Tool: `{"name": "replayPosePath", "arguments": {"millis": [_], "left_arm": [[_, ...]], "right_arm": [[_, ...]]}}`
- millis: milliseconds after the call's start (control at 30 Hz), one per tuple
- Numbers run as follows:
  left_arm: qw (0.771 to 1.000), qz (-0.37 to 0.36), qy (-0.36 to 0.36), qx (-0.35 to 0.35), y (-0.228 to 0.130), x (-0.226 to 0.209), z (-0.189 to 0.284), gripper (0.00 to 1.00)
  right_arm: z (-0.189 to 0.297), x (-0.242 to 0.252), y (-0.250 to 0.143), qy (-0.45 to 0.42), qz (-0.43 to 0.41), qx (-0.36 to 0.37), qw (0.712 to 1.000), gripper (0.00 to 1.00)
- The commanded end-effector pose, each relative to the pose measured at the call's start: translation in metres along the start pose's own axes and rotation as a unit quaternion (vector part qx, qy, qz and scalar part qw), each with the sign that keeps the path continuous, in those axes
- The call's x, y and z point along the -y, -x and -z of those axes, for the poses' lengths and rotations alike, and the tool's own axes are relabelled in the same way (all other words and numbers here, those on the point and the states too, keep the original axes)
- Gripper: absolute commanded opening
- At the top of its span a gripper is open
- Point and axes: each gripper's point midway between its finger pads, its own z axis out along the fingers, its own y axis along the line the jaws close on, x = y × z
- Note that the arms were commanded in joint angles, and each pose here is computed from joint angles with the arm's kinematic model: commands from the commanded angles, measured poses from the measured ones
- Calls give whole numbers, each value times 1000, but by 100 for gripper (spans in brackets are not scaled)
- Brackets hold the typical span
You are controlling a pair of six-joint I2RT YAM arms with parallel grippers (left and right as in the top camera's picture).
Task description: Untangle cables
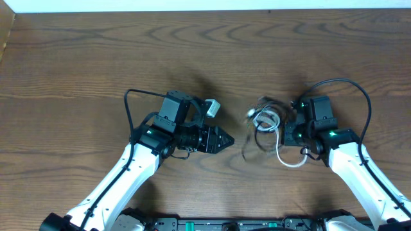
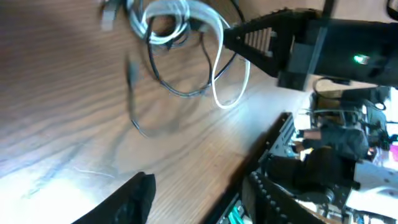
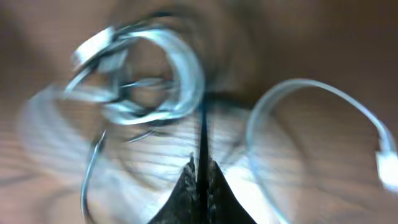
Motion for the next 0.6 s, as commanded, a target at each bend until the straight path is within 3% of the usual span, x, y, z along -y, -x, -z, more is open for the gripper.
{"name": "replayPosePath", "arguments": {"millis": [0,200,367,567], "left_arm": [[1000,-13,21,15,5,-3,3,51],[1000,-13,23,16,6,-4,3,52],[999,-13,43,25,9,-11,4,52],[998,-15,50,31,11,-13,4,52]], "right_arm": [[14,-60,-1,171,94,-2,981,1],[31,-93,-7,276,136,-2,952,1],[61,-127,-19,404,192,4,894,1],[75,-138,-22,452,210,10,867,1]]}}
